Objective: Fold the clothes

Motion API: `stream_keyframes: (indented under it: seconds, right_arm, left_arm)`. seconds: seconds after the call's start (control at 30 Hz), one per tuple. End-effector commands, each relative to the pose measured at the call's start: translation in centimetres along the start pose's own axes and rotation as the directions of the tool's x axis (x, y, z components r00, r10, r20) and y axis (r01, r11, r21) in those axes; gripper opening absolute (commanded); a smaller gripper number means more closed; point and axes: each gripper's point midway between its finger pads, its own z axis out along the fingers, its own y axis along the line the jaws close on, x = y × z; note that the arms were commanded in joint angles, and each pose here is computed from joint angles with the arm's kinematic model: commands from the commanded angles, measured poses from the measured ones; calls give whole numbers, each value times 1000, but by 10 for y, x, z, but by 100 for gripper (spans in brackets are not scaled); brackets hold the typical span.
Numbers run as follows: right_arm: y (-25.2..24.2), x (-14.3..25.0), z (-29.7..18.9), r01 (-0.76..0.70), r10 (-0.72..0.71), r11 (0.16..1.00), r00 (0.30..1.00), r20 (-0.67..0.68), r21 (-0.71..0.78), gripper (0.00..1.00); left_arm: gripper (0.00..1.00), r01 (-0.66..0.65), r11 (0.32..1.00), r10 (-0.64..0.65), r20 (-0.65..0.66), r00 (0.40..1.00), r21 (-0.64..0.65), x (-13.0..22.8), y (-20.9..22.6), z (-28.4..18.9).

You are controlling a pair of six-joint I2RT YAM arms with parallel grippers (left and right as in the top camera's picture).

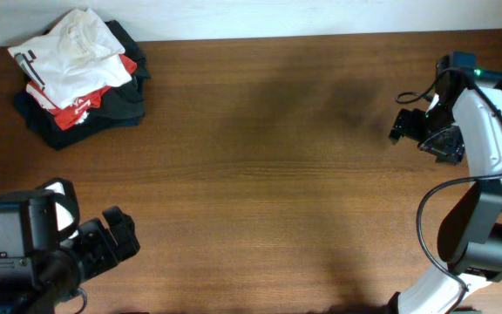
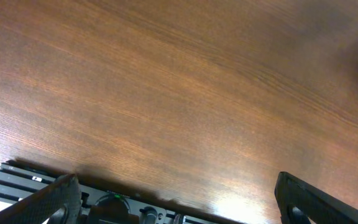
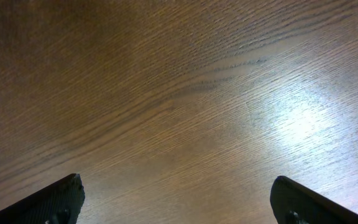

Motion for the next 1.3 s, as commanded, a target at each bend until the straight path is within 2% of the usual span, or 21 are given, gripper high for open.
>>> stream_keyframes:
  seconds: [0.0, 0.1, 0.13, 0.17, 0.23, 0.27, 0.33, 0.37, 0.53, 0.63, 0.77, 0.9, 1.1, 1.13, 1.17, 1.27]
  right_arm:
    - [-2, -4, -9, -9, 9, 1000, 999, 32, 1, 99]
    - [-2, -4, -9, -9, 9, 1000, 999, 32, 1, 99]
    - [-2, -4, -9, -9, 9, 1000, 999, 32, 1, 99]
    - [-2, -4, -9, -9, 9, 1000, 999, 32, 1, 99]
    - [-2, -4, -9, -9, 9, 1000, 999, 32, 1, 99]
    - [-2, -4, -9, -9, 9, 1000, 999, 32, 1, 99]
    - [-2, -4, -9, -9, 9, 1000, 999, 32, 1, 99]
    - [-2, -4, -9, -9, 9, 1000, 999, 32, 1, 99]
    - [-2, -4, -9, -9, 9, 1000, 999, 32, 1, 99]
    - [-2, -4, -9, -9, 9, 1000, 999, 32, 1, 98]
    - [-2, -4, -9, -9, 9, 1000, 999, 32, 1, 99]
    - [-2, -4, -9, -9, 9, 1000, 999, 32, 1, 99]
    - [-2, -4, -9, -9, 9, 1000, 999, 32, 1, 99]
    - [-2, -4, -9, -9, 9, 1000, 999, 32, 1, 99]
    - [-2, -4, -9, -9, 9, 1000, 999, 32, 1, 99]
    - [-2, -4, -9, -9, 9, 1000, 999, 32, 1, 99]
  left_arm:
    - [99, -7, 999, 6, 15, 1000, 45, -3, -8, 0]
    - [99, -16, 996, 14, 19, 1000, 84, -7, -17, 4]
    - [99, -83, 992, 80, 29, 996, 98, -8, -22, 11]
    - [99, -208, 969, 198, 84, 977, 130, -13, -33, 20]
    - [99, -350, 919, 308, 223, 925, 182, -20, -50, 38]
    - [99, -446, 867, 364, 329, 871, 220, -22, -61, 45]
    - [99, -651, 730, 444, 582, 682, 206, -24, -81, 55]
    - [99, -676, 716, 437, 641, 631, 176, -23, -79, 61]
    - [99, -629, 775, 350, 790, 503, 57, -15, -44, 95]
    - [99, -555, 832, 332, 815, 475, -15, -21, -18, 118]
    - [99, -519, 853, 322, 837, 442, -54, -19, -5, 137]
    - [99, -522, 849, 294, 892, 344, -79, -20, -6, 141]
    - [99, -468, 882, 272, 861, 429, -46, -15, 7, 166]
    - [99, -335, 942, 208, 827, 522, -26, -14, 29, 180]
    - [99, -302, 952, 198, 829, 523, -36, -16, 34, 180]
    - [99, -309, 950, 198, 829, 523, -32, -16, 33, 180]
